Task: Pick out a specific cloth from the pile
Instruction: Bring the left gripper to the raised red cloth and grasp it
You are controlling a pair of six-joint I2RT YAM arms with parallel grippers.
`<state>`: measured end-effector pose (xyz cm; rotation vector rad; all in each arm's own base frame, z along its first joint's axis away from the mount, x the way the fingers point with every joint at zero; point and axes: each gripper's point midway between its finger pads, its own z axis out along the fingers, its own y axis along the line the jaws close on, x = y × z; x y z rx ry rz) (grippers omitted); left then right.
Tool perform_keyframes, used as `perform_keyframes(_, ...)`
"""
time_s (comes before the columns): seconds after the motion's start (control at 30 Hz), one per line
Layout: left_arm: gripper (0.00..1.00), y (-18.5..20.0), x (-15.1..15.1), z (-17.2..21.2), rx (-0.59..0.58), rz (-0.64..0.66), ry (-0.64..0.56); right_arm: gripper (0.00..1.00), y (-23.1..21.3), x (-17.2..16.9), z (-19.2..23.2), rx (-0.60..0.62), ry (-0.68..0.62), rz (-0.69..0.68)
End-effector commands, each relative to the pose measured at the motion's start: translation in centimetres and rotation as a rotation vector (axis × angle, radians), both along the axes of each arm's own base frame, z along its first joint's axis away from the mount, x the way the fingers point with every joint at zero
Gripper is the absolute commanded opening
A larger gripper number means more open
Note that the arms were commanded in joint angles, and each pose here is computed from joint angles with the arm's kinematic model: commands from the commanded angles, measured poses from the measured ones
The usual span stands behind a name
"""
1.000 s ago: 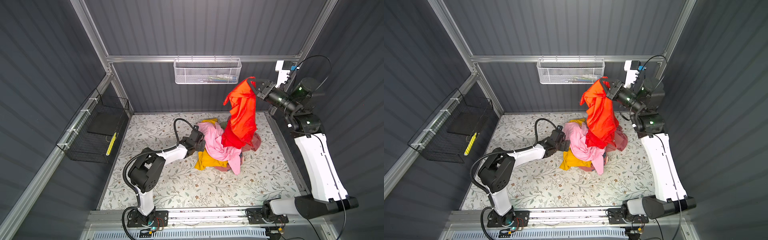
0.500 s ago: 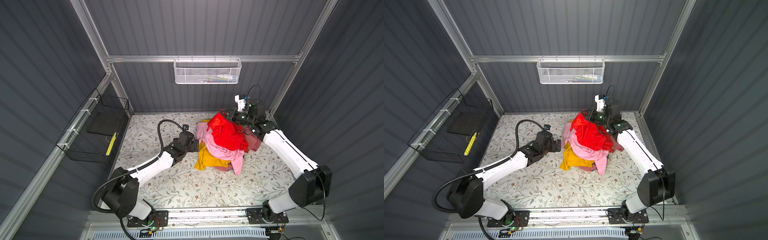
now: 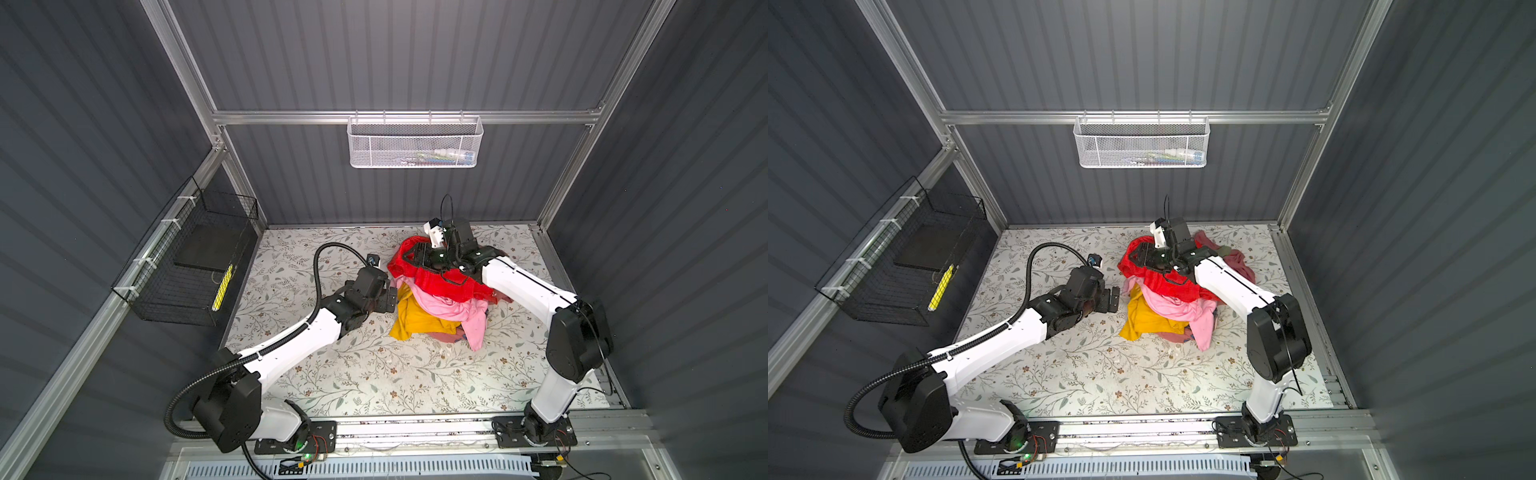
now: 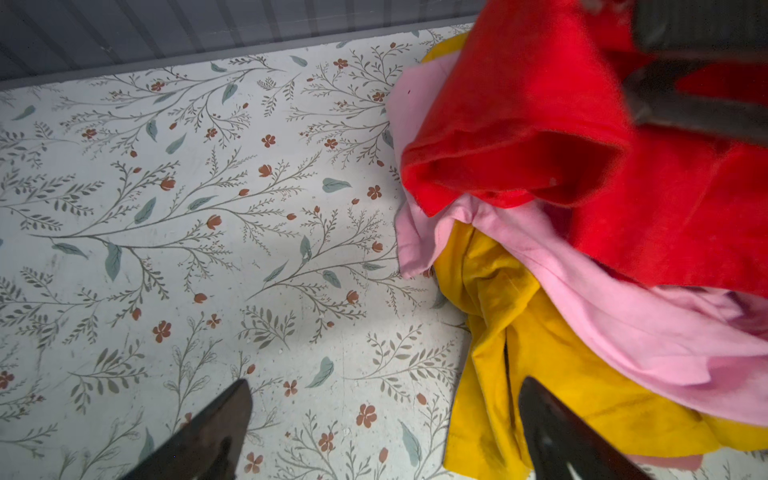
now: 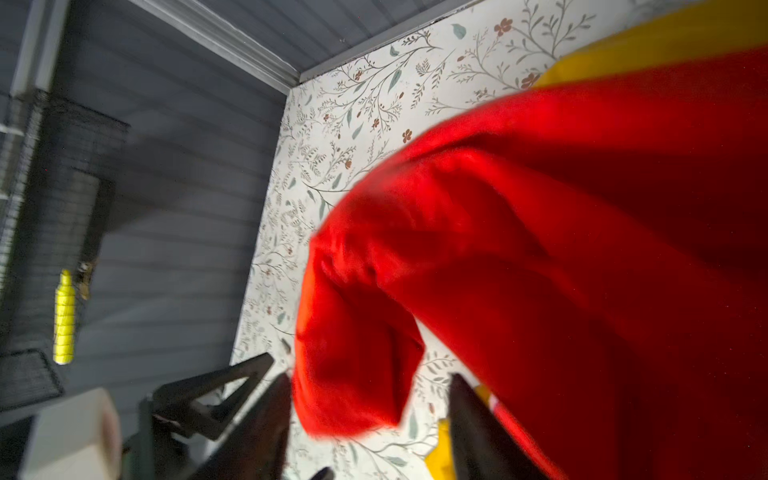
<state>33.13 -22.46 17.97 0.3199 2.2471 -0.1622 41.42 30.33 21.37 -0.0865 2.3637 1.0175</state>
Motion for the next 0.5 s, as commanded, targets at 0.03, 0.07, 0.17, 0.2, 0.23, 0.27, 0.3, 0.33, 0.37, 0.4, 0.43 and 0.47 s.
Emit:
perform_keyframes(0.03,1.0,-1.8,0.1,2.7,0.05,-0.066,-0.071,0.87,-3.6,0.4,4.3,-0.103,-0.17,-0.109)
perform_keyframes(0.07,1.0,-2.5,0.1,3.1,0.056,-0.088,-0.083,0.92,-4.5,0.1,5.2,-0.12,-0.202,-0.136)
perform_keyframes(0.17,1.0,-4.6,0.3,4.0,0.057,-0.16,-0.109,0.99,-7.4,-1.1,7.4,-0.161,-0.281,-0.208)
perform_keyframes(0.2,1.0,-5.4,0.4,4.3,0.052,-0.188,-0.116,0.99,-8.5,-1.7,7.9,-0.175,-0.3,-0.238)
perform_keyframes(0.23,1.0,-6.1,0.7,4.6,0.044,-0.21,-0.123,0.99,-9.6,-2.1,8.2,-0.189,-0.311,-0.266)
perform_keyframes(0.27,1.0,-7.2,0.8,4.9,0.037,-0.248,-0.128,0.99,-10.9,-2.7,8.4,-0.21,-0.32,-0.302)
perform_keyframes(0.3,1.0,-8.3,0.9,5.2,0.026,-0.292,-0.131,0.99,-12.3,-3.3,8.5,-0.23,-0.329,-0.339)
perform_keyframes(0.33,1.0,-9.4,1.0,5.3,0.019,-0.329,-0.13,0.99,-13.5,-3.8,8.6,-0.246,-0.339,-0.371)
perform_keyframes(0.37,1.0,-10.6,1.0,5.5,0.012,-0.369,-0.128,0.99,-14.9,-4.5,9.3,-0.251,-0.359,-0.406)
perform_keyframes(0.4,1.0,-11.8,0.9,5.4,0.004,-0.413,-0.12,0.99,-16.2,-5.2,9.3,-0.256,-0.369,-0.437)
perform_keyframes(0.43,1.0,-12.9,0.7,5.5,-0.002,-0.45,-0.115,0.99,-17.5,-5.8,9.3,-0.263,-0.375,-0.469)
perform_keyframes(0.47,1.0,-14.1,0.6,5.5,-0.007,-0.487,-0.111,0.99,-19.0,-6.6,9.5,-0.263,-0.384,-0.51)
